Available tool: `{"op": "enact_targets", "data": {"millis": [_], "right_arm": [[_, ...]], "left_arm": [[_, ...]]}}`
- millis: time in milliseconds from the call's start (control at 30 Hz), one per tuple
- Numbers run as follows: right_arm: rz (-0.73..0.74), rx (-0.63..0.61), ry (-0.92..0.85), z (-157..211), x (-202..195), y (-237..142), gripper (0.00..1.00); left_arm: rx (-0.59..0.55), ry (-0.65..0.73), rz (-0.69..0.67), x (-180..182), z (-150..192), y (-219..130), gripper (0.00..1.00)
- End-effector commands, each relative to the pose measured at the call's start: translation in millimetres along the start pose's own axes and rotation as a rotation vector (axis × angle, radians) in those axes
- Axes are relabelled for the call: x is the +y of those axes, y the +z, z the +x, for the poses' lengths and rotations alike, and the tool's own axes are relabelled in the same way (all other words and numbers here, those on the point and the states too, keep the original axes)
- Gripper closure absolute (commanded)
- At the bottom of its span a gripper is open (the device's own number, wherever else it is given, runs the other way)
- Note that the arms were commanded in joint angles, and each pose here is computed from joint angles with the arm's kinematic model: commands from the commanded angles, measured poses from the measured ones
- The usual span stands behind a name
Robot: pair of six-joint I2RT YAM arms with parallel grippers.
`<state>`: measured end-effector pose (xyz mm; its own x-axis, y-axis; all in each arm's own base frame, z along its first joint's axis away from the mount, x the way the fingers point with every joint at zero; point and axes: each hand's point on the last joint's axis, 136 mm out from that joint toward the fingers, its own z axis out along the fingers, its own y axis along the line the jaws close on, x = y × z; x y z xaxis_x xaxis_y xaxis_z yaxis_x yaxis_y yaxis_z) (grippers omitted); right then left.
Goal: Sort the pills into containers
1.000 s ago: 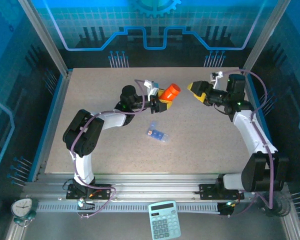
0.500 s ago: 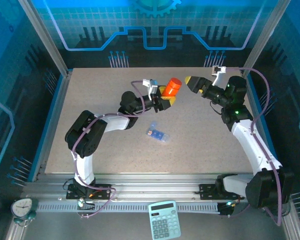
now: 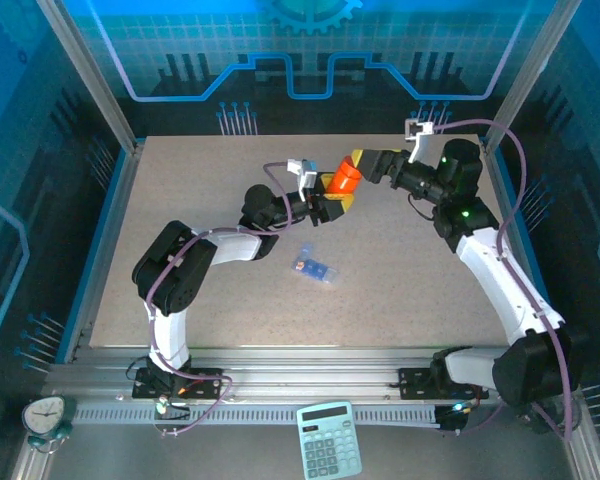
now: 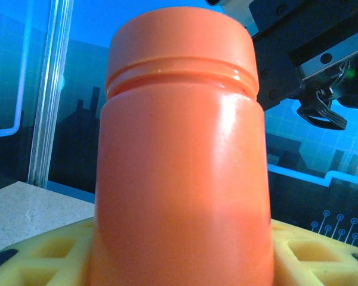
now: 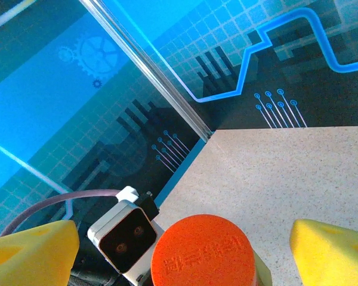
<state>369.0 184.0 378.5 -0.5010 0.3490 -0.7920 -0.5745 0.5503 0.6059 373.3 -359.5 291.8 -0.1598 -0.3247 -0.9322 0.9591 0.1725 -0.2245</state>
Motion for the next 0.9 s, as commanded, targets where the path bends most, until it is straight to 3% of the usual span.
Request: {"op": "enact_targets", "data": {"millis": [0,400,867], "right_arm": [[-0.017,0.041,-0.043,4,10,5,0.08],[0.011,0.090,-0.043,15,4,10,0.10],[-0.005,0.107,-0.050,15,8,16,0.20]], "left_arm": [[-0.067,0.048,0.051,-13,-26,8,0.87],[-0.064,0.052,0.073,-18,-29,10,0.87],[-0.054,0.044,0.080,-19,-26,10,0.87]]}}
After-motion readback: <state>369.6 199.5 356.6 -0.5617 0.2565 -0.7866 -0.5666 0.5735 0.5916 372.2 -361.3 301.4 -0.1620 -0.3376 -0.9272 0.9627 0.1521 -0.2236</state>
